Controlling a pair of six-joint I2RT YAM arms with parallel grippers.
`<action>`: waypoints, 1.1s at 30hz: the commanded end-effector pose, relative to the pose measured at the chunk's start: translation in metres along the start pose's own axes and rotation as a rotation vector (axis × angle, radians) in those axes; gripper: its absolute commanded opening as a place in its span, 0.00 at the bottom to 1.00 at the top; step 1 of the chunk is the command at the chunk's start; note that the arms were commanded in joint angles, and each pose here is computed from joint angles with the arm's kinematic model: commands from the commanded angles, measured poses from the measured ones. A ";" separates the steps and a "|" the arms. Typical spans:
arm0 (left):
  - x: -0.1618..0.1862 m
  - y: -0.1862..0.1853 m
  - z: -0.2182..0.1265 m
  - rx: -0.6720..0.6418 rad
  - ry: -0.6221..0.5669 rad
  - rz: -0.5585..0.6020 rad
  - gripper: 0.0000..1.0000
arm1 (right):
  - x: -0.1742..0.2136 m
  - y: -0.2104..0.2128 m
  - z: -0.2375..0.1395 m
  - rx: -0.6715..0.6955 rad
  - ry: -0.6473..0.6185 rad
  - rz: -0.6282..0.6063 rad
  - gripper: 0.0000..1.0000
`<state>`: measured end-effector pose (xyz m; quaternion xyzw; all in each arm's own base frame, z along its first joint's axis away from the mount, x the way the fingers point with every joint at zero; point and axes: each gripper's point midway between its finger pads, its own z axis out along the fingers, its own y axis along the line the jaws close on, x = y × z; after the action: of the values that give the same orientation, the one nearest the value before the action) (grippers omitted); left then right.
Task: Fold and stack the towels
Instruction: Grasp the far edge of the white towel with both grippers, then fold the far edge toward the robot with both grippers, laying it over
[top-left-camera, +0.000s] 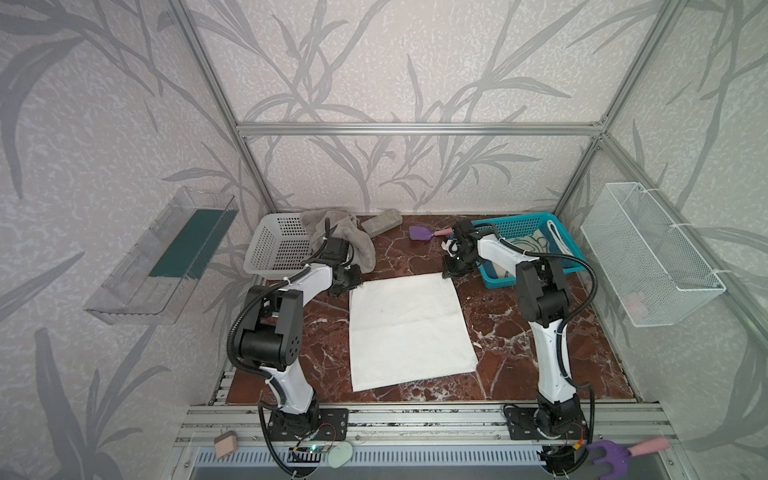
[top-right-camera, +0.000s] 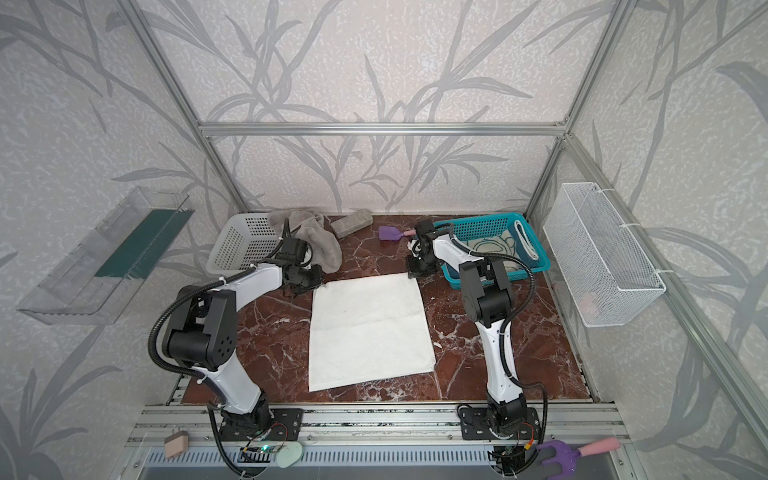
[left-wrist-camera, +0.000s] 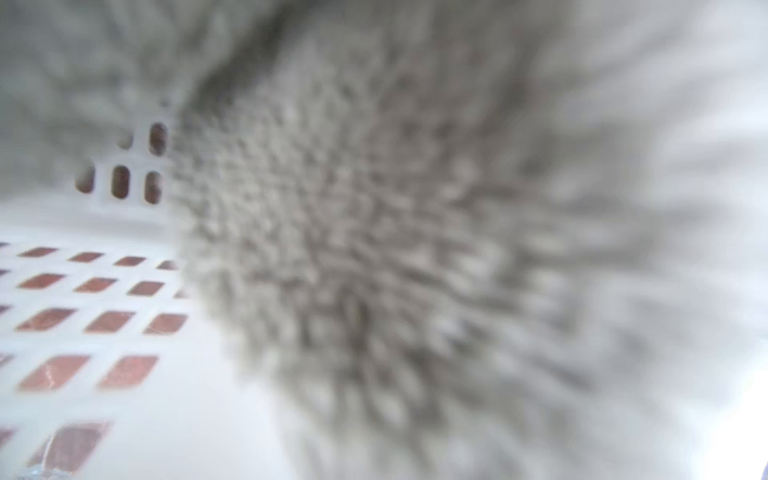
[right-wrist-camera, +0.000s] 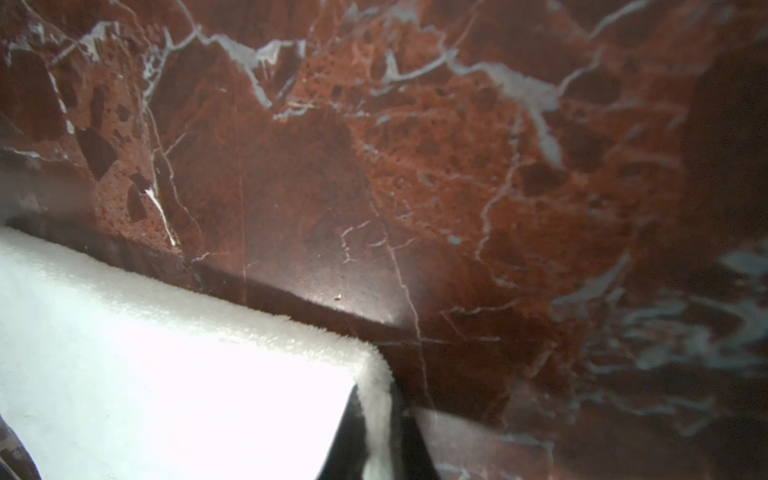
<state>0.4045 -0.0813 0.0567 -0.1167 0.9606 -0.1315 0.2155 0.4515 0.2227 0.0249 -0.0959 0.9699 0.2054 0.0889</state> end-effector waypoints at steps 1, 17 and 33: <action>-0.008 -0.006 -0.018 0.027 -0.052 0.034 0.00 | -0.007 0.011 -0.009 -0.044 -0.044 -0.023 0.00; -0.015 -0.023 -0.083 0.131 -0.244 0.084 0.00 | 0.003 0.032 -0.101 -0.013 -0.263 -0.184 0.00; 0.067 0.003 -0.068 0.237 -0.214 -0.089 0.00 | 0.088 0.013 -0.082 -0.044 -0.299 -0.181 0.00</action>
<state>0.3091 -0.0823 0.0723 -0.1367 0.9209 -0.2189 0.2923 0.3416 0.1841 0.0689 -0.1491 0.9393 0.2244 0.2126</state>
